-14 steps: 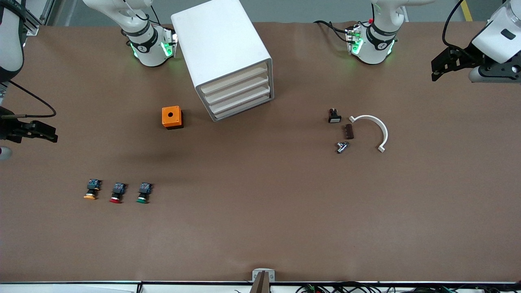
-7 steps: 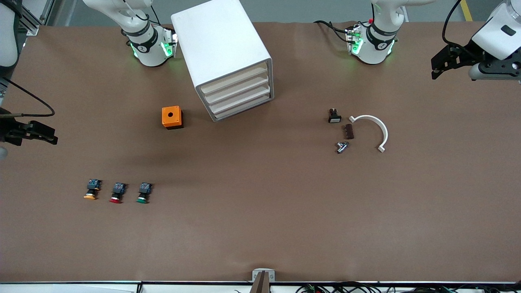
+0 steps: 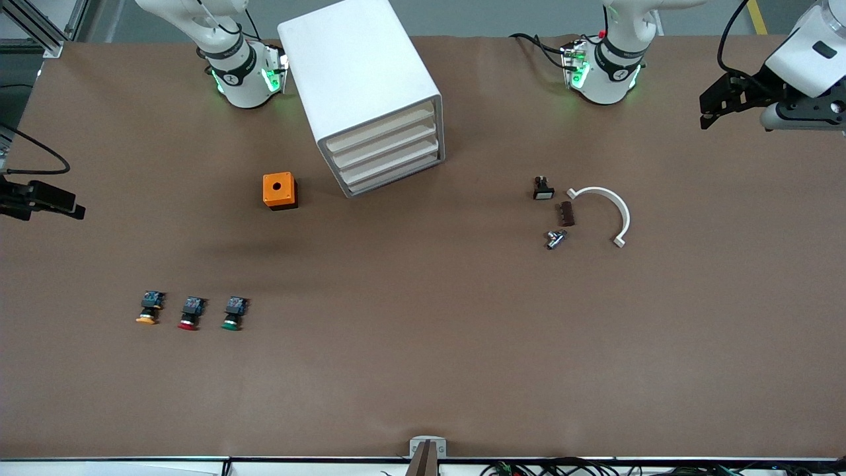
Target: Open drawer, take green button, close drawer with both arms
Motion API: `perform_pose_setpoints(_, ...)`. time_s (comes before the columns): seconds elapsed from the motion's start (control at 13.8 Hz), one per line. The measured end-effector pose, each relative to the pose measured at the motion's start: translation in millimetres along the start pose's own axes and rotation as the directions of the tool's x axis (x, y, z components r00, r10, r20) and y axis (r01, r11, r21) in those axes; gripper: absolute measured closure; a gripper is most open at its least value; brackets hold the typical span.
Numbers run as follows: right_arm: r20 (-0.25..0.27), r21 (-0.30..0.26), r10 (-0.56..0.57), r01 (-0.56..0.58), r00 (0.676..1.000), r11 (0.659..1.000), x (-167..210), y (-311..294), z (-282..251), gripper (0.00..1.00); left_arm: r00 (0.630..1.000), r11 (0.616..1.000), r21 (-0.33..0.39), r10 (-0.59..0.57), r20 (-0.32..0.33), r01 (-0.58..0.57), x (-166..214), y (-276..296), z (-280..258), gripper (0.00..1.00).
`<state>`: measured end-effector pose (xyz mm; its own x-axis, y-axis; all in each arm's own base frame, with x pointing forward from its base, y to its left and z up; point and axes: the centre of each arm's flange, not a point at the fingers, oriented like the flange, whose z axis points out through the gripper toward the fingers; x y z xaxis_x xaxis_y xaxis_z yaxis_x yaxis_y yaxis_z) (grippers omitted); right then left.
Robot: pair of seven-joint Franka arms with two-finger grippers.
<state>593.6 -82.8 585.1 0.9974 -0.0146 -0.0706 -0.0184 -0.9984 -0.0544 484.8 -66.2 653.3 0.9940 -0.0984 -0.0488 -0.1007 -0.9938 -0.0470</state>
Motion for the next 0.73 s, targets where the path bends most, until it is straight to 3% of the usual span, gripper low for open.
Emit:
perform_pose_setpoints(0.36,0.017,0.006,0.02,-0.02,1.0,1.0,-12,11,-10,0.0,1.0,1.0,-0.002,-0.011,-0.02,0.011,1,-5,-6,0.0)
perform_pose_setpoints(0.73,0.001,0.006,0.014,-0.014,1.0,1.0,-23,11,-26,0.0,0.997,0.998,-0.005,-0.056,-0.047,0.056,3,-5,-9,0.0)
